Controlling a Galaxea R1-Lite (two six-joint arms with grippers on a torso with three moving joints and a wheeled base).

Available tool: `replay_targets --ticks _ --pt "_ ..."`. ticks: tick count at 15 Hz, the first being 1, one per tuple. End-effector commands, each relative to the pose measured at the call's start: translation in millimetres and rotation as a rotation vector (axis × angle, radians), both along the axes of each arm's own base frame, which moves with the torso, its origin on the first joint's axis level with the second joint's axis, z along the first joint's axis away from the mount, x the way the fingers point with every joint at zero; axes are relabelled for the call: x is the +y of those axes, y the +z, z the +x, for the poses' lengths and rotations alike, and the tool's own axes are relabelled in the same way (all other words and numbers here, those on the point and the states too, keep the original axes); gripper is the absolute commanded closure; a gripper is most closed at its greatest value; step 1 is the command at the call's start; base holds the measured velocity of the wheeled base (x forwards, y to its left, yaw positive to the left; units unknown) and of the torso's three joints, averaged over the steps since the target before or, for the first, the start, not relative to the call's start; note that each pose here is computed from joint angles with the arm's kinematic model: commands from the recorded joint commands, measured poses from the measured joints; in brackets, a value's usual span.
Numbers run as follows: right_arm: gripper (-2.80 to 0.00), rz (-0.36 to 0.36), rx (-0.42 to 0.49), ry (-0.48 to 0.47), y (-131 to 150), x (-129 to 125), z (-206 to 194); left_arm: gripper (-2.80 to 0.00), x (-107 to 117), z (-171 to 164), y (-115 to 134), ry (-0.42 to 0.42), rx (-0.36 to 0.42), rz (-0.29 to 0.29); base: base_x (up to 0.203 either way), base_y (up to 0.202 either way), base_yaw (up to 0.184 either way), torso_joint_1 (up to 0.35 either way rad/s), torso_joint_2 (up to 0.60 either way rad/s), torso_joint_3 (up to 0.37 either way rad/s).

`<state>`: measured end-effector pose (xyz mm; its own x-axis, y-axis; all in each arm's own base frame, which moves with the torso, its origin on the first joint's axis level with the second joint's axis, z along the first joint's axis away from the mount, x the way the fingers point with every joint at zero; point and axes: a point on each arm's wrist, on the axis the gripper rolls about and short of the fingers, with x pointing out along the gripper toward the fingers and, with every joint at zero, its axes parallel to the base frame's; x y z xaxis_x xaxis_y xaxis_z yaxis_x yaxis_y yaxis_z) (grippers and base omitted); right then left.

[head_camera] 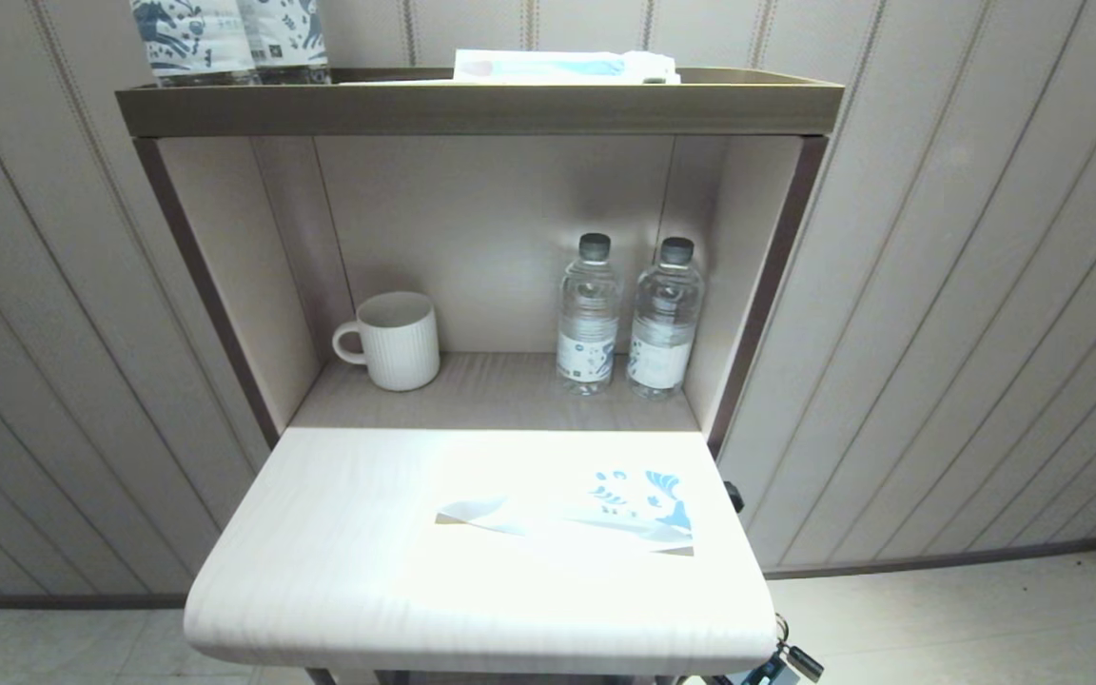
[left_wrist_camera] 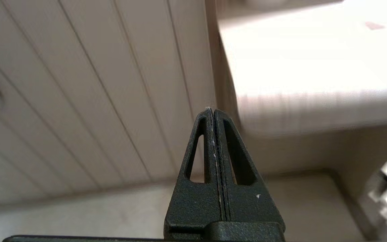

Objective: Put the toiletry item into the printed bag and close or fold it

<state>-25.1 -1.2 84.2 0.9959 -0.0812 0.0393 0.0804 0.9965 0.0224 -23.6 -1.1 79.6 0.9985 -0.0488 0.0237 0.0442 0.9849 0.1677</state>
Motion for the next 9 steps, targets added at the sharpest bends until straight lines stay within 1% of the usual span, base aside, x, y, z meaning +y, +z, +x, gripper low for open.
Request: replay_targets --ticks 1,2,4,7,9 --pt "0.0 -0.007 0.009 0.078 -4.8 1.7 1.9 0.0 0.0 0.8 -6.0 0.001 0.048 -0.036 0.0 0.0 0.0 0.0 0.0 0.0" --pt "0.0 -0.005 -0.003 0.07 -4.2 1.5 2.1 0.0 0.2 0.9 -5.8 0.01 0.047 -0.076 0.0 0.0 0.0 0.0 0.0 0.0" --pt "0.0 -0.002 -0.032 0.06 -1.4 1.3 2.1 0.0 0.5 1.0 -5.6 0.021 0.046 -0.09 0.0 0.0 0.0 0.0 0.0 0.0" --pt "0.0 0.0 -0.033 0.058 -1.4 1.2 2.1 0.0 1.0 1.0 -5.3 0.042 0.043 -0.138 0.0 0.0 0.0 0.0 0.0 0.0" --pt "0.0 0.0 -0.033 0.057 -1.4 1.2 2.1 0.0 1.0 1.0 -5.3 0.044 0.043 -0.147 0.0 0.0 0.0 0.0 0.0 0.0"
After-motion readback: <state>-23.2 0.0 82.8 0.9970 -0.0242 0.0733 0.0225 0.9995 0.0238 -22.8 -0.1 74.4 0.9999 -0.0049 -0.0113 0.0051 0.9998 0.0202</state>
